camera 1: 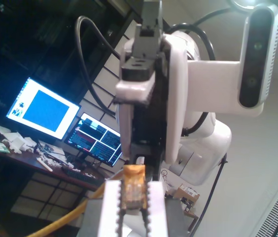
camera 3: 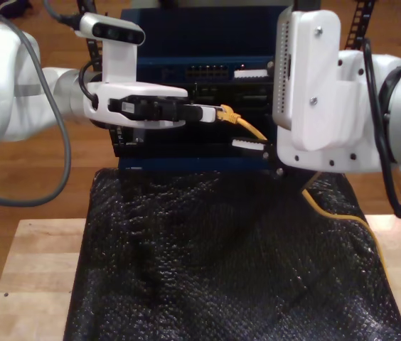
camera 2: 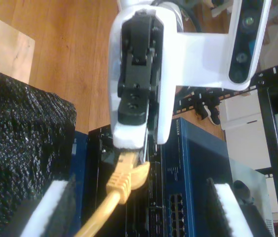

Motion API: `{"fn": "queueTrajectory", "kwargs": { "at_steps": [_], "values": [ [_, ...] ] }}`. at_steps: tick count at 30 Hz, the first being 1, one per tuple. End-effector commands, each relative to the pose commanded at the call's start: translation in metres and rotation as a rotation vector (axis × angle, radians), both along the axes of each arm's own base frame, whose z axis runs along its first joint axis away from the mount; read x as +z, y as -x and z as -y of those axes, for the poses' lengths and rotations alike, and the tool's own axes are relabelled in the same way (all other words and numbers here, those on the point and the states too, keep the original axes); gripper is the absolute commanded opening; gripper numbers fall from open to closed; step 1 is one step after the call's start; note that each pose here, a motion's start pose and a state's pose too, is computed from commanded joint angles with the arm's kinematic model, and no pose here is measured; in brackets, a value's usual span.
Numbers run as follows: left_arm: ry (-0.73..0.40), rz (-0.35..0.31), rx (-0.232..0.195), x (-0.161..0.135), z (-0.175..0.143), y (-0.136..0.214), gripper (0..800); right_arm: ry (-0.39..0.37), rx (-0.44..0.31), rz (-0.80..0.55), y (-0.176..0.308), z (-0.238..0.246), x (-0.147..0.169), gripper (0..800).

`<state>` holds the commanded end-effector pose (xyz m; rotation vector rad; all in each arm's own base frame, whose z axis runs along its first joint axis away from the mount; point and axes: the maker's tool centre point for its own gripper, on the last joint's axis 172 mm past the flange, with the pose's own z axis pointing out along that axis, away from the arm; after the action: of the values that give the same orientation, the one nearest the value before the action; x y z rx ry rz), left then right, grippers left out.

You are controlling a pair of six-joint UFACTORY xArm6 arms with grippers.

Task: Grab the cable and plug it in

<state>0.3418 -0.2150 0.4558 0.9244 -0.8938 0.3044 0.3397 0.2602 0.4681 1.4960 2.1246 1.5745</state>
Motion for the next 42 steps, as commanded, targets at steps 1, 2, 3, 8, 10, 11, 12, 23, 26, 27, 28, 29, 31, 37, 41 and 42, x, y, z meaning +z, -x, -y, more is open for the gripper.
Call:
{"fn": "queueTrajectory", "kwargs": {
  "at_steps": [1,2,3,8,10,11,12,23,26,27,28,29,31,37,41,42],
  "values": [
    [0.001,-0.001,-0.003,0.0005,-0.0003,0.0007,3,0.000,0.002,0.000,0.0004,-0.0005,0.0000,571],
    [0.003,-0.002,-0.004,0.0002,-0.0005,0.0007,3,0.000,0.005,0.000,0.0012,-0.0016,0.0000,556],
    [0.002,-0.003,-0.004,0.0002,-0.0005,0.0007,3,0.000,0.005,0.000,0.0012,-0.0016,0.0000,539],
    [-0.008,-0.022,-0.011,-0.0004,-0.0007,0.0009,3,0.000,0.001,0.000,0.0004,-0.0013,-0.0026,479],
    [-0.009,-0.026,-0.014,-0.0002,-0.0008,0.0012,3,-0.002,-0.001,0.004,-0.0002,-0.0009,-0.0016,463],
    [-0.009,-0.024,-0.015,0.0004,-0.0010,0.0014,5,-0.002,0.001,0.004,0.0002,-0.0014,-0.0016,462],
    [-0.008,-0.026,-0.015,0.0001,-0.0010,0.0015,5,-0.002,0.001,0.004,0.0002,-0.0014,-0.0016,462],
    [0.005,-0.026,-0.008,0.0032,-0.0009,-0.0002,7,0.002,0.010,-0.003,0.0027,-0.0045,-0.0063,366],
    [0.011,-0.027,-0.005,0.0041,-0.0008,-0.0009,7,0.003,0.016,-0.004,0.0044,-0.0065,-0.0073,365],
    [0.011,-0.027,-0.005,0.0041,-0.0008,-0.0009,7,0.003,0.016,-0.004,0.0044,-0.0065,-0.0073,365],
    [0.011,-0.029,-0.005,0.0036,-0.0009,-0.0012,7,0.003,0.016,-0.004,0.0044,-0.0065,-0.0073,365],
    [0.010,-0.031,-0.005,0.0031,-0.0009,-0.0015,7,0.003,0.016,-0.004,0.0044,-0.0065,-0.0073,365],
    [0.011,-0.040,-0.004,0.0004,-0.0016,-0.0031,7,0.003,0.016,-0.004,0.0044,-0.0065,-0.0073,365],
    [0.004,-0.054,-0.010,-0.0003,-0.0010,-0.0026,7,-0.002,0.014,0.005,0.0052,-0.0054,-0.0033,366],
    [0.011,-0.059,-0.023,0.0015,-0.0027,0.0004,7,-0.005,0.011,0.009,0.0043,-0.0049,-0.0019,367],
    [0.014,-0.059,-0.029,0.0025,-0.0033,0.0016,7,-0.008,0.007,0.014,0.0036,-0.0041,-0.0013,368]
  ]
}}
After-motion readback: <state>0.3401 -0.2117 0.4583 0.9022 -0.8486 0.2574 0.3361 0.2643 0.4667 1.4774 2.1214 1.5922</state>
